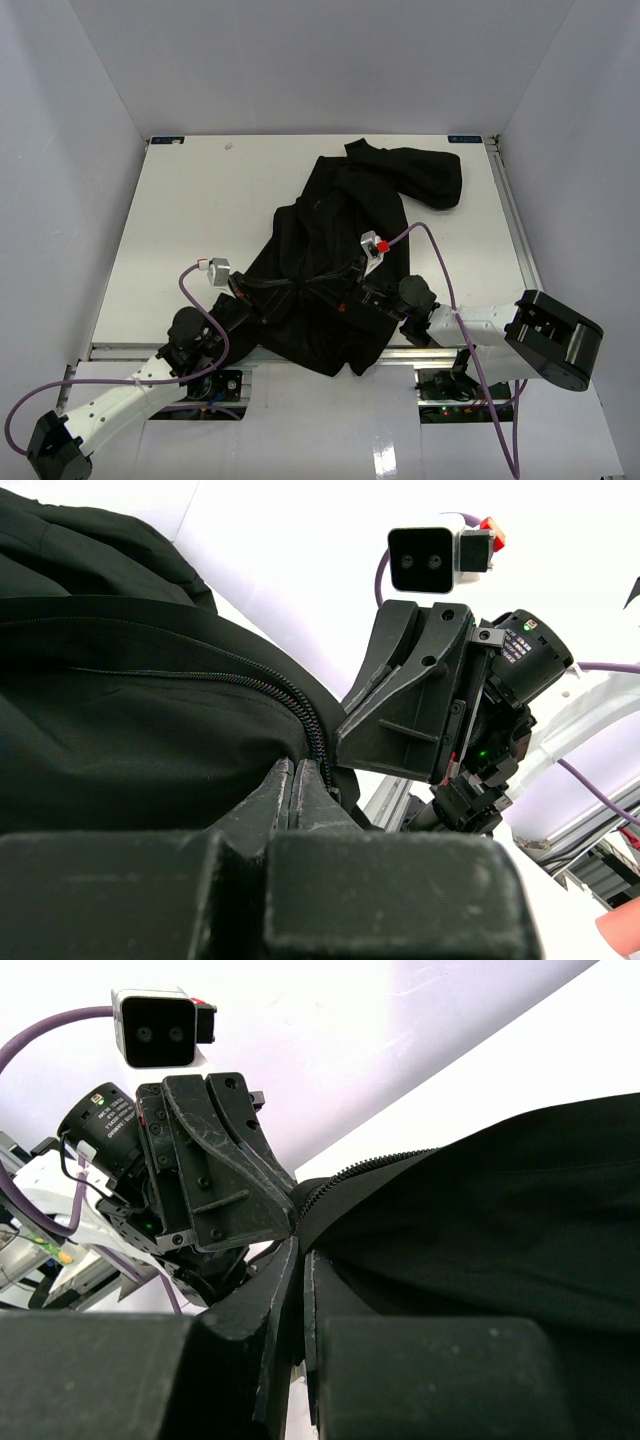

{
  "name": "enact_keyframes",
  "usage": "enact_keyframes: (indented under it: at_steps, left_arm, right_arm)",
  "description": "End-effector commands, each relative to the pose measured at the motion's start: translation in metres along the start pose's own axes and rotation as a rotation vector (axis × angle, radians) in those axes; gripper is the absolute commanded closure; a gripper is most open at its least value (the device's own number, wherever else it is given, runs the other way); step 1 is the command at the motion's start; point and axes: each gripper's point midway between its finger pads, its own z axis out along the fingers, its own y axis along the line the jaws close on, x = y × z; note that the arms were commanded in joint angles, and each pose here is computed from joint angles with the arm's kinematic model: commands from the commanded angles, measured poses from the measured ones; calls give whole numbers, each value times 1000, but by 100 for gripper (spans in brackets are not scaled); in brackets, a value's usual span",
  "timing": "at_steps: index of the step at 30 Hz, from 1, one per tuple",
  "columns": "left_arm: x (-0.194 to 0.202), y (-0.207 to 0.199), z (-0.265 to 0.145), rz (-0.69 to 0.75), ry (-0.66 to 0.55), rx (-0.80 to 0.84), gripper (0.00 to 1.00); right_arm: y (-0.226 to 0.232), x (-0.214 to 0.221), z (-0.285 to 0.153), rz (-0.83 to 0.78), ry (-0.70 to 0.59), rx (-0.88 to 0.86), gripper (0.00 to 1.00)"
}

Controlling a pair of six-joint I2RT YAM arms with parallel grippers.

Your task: Zip up the jacket

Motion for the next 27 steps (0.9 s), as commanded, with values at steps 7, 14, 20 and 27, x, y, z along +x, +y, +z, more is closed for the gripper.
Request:
enact_keyframes:
  at_steps: [7,14,20,27]
  left_arm:
    - [7,-3,-5,1,8,36,100]
    - [6,-4,-5,3,4,40,100]
    - [4,-3,-4,4,2,29,100]
    - [0,-4,-4,2,-10,25,100]
  right_arm:
    - [45,-81,8,-96,-290,-154,92]
    - [43,-81,10,-107,-285,-139,92]
    - [44,-79,11,-110,-273,-145,92]
    - [40,-68,9,-105,-252,-144,92]
